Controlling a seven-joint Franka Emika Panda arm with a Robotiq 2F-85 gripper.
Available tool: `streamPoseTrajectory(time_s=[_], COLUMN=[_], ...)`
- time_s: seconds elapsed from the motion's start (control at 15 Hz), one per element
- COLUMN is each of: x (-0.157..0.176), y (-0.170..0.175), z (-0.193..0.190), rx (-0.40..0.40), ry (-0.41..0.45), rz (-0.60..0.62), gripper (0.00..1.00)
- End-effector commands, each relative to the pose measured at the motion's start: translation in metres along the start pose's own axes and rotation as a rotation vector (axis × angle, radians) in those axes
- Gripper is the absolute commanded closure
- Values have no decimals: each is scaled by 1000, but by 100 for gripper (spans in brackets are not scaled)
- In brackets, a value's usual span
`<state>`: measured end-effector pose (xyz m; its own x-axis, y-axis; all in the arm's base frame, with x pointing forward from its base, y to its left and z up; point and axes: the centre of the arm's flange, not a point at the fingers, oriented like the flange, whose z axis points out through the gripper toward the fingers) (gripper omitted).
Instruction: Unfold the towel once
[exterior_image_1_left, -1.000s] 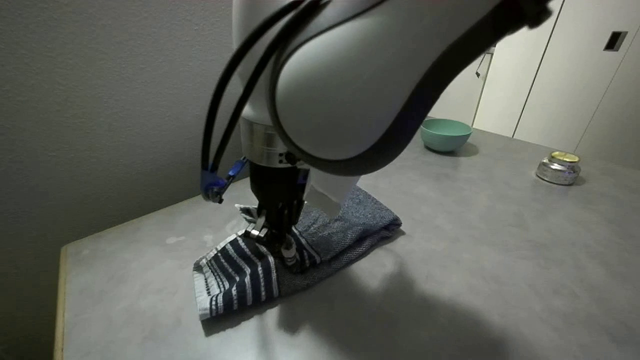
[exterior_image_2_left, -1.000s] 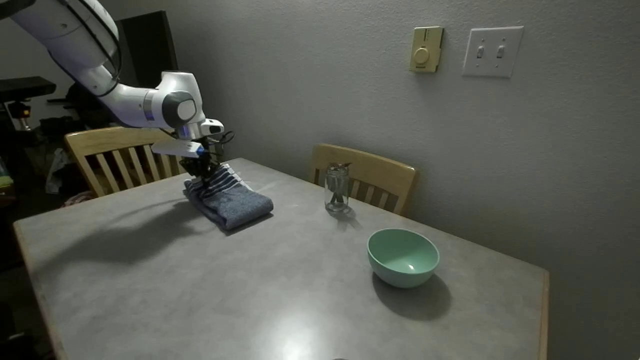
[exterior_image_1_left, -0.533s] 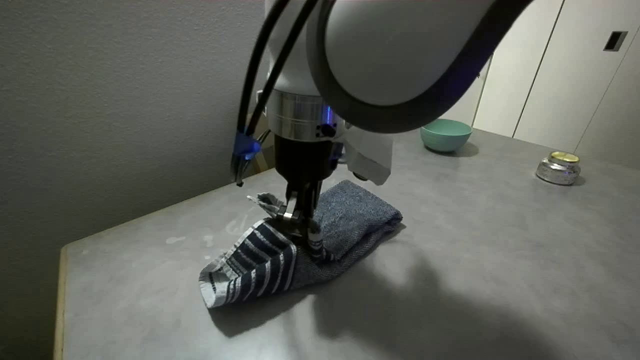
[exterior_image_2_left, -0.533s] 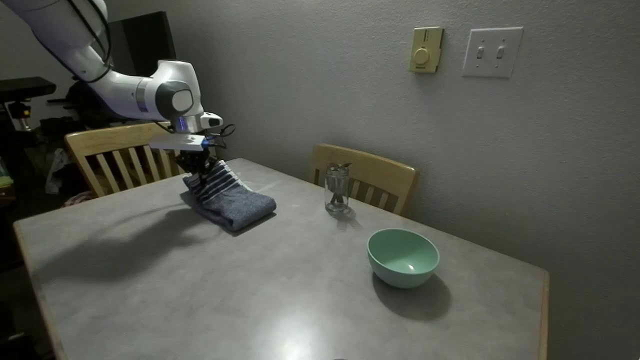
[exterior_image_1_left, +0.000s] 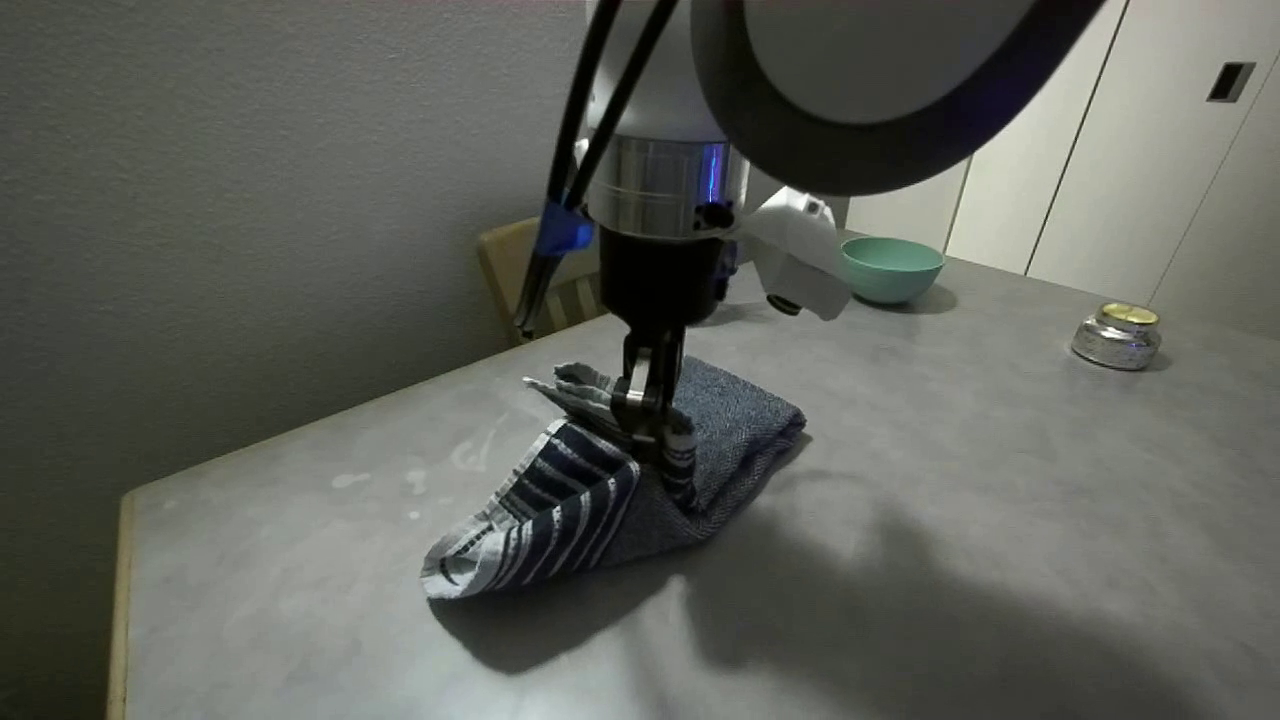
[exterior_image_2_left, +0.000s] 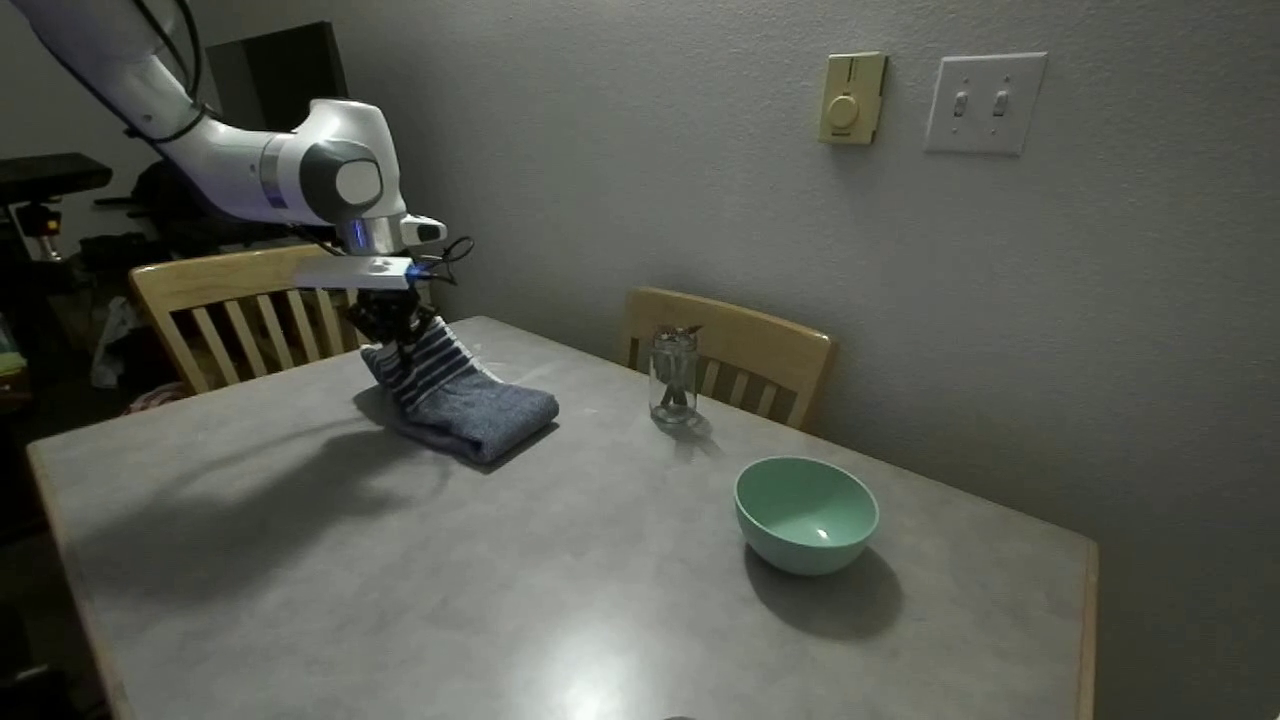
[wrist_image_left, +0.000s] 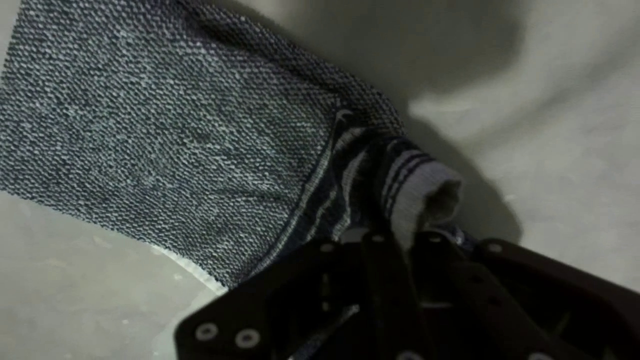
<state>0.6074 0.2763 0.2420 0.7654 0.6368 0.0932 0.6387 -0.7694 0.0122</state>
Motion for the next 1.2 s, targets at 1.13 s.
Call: streamPoseTrajectory(time_s=[1.13], x=[-30], y=[5], z=[-10], rx=[-22], ry=[-117], rz=[-5], gripper=[99])
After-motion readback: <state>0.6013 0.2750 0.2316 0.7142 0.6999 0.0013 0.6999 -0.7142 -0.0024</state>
